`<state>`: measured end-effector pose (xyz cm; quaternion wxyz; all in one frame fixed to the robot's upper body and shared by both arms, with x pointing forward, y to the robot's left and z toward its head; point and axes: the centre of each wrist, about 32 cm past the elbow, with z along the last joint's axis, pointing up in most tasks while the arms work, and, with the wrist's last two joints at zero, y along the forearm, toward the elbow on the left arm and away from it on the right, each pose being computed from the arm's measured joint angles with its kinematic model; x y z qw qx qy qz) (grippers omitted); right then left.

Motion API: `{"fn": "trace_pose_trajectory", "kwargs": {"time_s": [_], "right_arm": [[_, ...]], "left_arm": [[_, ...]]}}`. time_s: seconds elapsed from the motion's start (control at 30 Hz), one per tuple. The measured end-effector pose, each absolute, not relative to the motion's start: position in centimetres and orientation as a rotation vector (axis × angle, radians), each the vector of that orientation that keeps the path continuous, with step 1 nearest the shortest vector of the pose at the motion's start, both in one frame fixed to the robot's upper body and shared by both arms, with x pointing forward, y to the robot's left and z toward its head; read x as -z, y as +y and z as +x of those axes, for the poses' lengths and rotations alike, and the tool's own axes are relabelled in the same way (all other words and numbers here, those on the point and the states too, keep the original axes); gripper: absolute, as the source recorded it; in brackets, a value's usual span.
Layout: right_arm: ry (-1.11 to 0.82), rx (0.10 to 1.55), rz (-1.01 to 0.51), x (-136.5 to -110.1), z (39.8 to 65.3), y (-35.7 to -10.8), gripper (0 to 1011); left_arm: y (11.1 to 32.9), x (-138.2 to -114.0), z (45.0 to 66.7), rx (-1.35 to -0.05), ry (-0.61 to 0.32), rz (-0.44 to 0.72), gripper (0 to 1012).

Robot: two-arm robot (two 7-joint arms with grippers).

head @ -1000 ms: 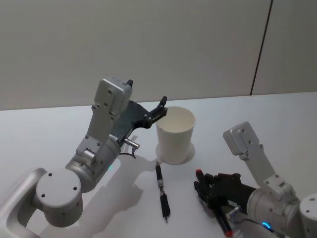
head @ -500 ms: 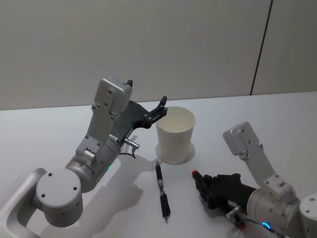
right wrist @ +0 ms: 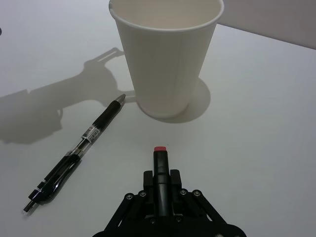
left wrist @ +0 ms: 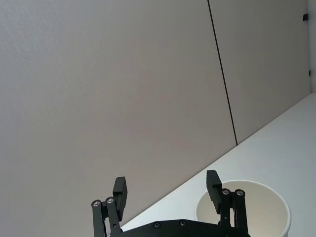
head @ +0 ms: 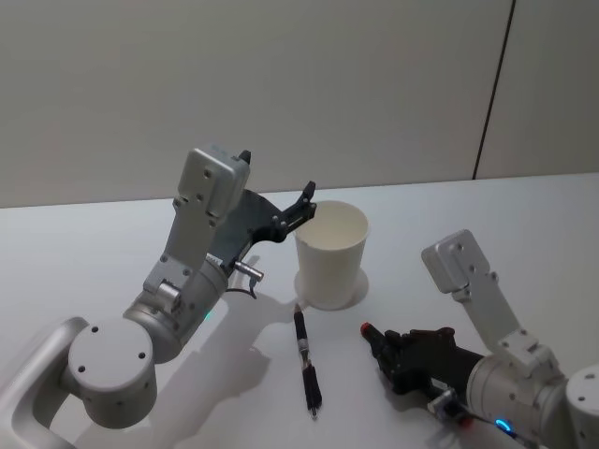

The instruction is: Place the pen into the pen holder.

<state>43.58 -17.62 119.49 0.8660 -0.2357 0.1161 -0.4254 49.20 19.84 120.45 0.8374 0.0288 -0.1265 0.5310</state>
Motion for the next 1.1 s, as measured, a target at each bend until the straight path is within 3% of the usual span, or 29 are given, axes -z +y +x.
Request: {"fn": "trace_pose_trajectory", "kwargs": {"time_s": [0.63,1.1], "right_arm": [[0.208,0.875,-0.514,-119.8,44.2,-17.8,185],[0.046,0.886,-0.585,-122.4,45.5,-18.7,185]], "left_arm": [[19.8,-120.4,49.2,-1.124,-0.268,0.061,1001],[19.8,-120.4,49.2,-1.124,-0.268,0.061,1001]]}}
